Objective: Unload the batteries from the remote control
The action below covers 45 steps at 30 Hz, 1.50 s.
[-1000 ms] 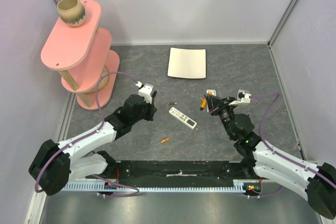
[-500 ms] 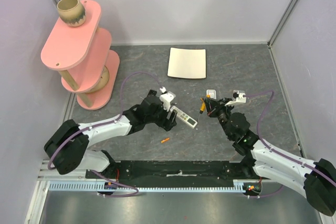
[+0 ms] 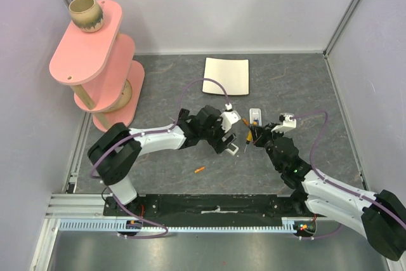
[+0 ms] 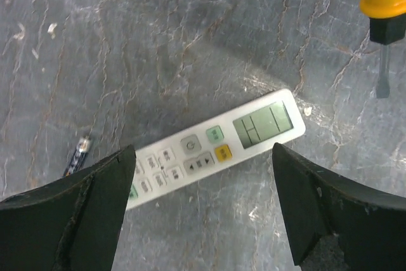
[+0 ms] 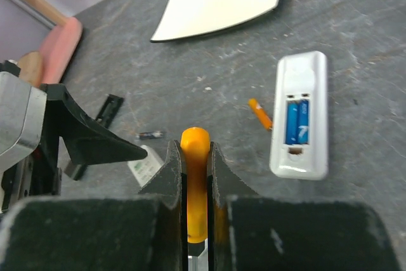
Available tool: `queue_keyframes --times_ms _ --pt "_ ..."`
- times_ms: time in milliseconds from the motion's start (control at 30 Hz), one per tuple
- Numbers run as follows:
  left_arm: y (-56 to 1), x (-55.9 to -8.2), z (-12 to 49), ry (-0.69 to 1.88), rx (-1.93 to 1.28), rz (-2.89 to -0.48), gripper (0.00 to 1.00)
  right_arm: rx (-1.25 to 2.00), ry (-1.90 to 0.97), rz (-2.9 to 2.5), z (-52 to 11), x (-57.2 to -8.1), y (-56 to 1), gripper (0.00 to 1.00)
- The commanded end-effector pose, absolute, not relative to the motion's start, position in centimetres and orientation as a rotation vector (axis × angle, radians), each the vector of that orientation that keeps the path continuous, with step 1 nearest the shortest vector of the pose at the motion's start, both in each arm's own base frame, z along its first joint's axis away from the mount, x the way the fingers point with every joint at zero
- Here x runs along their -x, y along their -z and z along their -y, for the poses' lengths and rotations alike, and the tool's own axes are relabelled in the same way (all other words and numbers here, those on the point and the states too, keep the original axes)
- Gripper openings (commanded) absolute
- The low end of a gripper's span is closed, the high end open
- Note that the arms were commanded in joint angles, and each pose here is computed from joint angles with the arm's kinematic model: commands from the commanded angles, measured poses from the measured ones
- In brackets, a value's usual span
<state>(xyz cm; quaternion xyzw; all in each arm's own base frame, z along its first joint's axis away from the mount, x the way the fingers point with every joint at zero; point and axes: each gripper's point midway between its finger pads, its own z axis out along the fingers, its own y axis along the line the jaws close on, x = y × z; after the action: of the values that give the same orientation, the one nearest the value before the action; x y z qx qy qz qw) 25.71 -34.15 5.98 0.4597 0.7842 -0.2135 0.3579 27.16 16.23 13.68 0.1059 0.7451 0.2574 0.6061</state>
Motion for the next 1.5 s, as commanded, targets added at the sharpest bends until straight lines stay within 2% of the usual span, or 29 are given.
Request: queue_keyframes --times_ms 0,367,500,767,967,1000,1100,1133,1167,1367,1467 --pt "-5.3 -26.2 35.7 0.482 -1.410 -1.902 0.94 -0.295 -0.567 -1.711 -14.7 -27.2 -13.4 0.00" --pt "-2.8 -25.8 36.0 0.425 -1.574 -1.884 0.95 -0.311 -0.552 -1.702 -13.7 -27.3 -13.8 0.00" --pt "-0.9 -26.0 35.8 0.394 -1.623 -1.948 0.94 -0.307 -0.554 -1.706 -13.7 -27.3 -13.7 0.00" --pt "1.2 -27.5 33.7 0.306 -1.514 -2.145 0.84 -0.311 -0.554 -1.699 -13.5 -27.4 -14.0 0.00" --pt "0.8 -28.5 31.8 0.371 -1.384 -2.221 0.77 -0.312 -0.559 -1.696 -13.5 -27.4 -14.1 0.00" --pt "0.7 -28.6 31.7 0.376 -1.374 -2.226 0.75 -0.312 -0.555 -1.699 -13.5 -27.4 -14.0 0.00" --pt "0.8 -28.9 31.0 0.384 -1.341 -2.260 0.56 -0.310 -0.563 -1.699 -13.6 -27.4 -14.1 0.00" --pt "0.7 -29.1 31.0 0.395 -1.317 -2.274 0.44 -0.306 -0.564 -1.700 -13.7 -27.4 -14.0 0.00" --pt "0.8 -29.5 30.5 0.396 -1.286 -2.295 0.38 -0.308 -0.565 -1.697 -13.7 -27.4 -14.1 0.00" --pt "0.3 -32.0 28.6 0.336 -1.072 -2.395 0.26 -0.314 -0.566 -1.679 -13.4 -27.2 -14.7 0.00" --pt "-0.2 -32.5 28.6 0.317 -1.015 -2.407 0.29 -0.307 -0.575 -1.673 -13.5 -27.2 -15.2 0.00"
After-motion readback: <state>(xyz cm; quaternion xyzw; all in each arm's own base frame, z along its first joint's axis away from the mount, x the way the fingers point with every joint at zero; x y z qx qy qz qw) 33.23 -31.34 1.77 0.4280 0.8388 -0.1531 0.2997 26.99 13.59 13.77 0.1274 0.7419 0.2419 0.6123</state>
